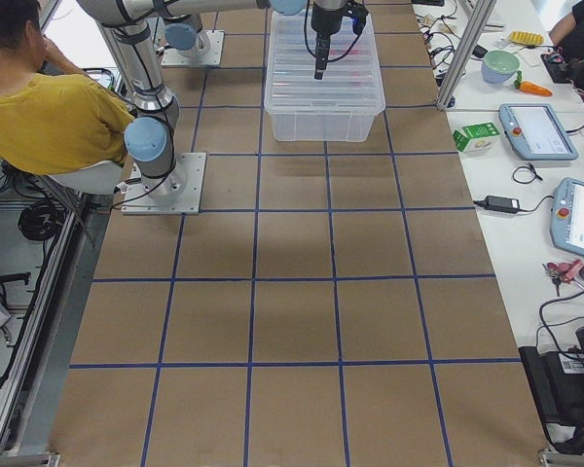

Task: Place red block in blue tray from box

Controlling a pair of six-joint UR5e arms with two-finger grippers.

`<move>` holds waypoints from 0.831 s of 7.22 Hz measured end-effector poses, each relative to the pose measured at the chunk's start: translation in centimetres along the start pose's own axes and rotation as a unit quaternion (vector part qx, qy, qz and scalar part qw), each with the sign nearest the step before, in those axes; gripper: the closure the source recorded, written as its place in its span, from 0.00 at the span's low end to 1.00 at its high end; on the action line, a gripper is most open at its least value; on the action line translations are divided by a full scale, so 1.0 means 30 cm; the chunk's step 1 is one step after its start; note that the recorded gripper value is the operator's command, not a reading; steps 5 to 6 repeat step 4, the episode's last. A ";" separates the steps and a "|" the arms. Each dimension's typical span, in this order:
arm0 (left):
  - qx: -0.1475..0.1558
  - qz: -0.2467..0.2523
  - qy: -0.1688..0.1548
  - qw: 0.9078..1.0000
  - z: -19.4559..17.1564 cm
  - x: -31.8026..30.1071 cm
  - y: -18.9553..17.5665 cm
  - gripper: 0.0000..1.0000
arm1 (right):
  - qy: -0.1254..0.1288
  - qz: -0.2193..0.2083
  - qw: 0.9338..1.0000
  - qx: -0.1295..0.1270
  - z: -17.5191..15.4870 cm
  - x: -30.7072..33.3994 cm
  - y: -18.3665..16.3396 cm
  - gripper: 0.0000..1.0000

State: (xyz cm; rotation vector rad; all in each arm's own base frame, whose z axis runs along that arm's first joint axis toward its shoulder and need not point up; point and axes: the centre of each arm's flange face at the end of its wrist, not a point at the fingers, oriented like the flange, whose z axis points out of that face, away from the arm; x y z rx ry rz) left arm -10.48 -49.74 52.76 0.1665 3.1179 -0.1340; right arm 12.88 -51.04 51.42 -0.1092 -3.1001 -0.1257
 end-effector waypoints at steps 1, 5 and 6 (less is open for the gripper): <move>0.001 0.000 0.000 1.000 -0.004 -0.002 -0.002 0.00 | 0.001 -0.003 1.000 -0.008 0.024 -0.003 0.006 0.00; 0.001 -0.001 0.001 1.000 -0.009 -0.003 -0.007 0.00 | 0.001 -0.004 1.000 -0.020 0.089 0.008 0.011 0.00; 0.001 -0.001 0.001 1.000 -0.009 -0.003 -0.007 0.00 | 0.001 -0.004 1.000 -0.020 0.089 0.008 0.011 0.00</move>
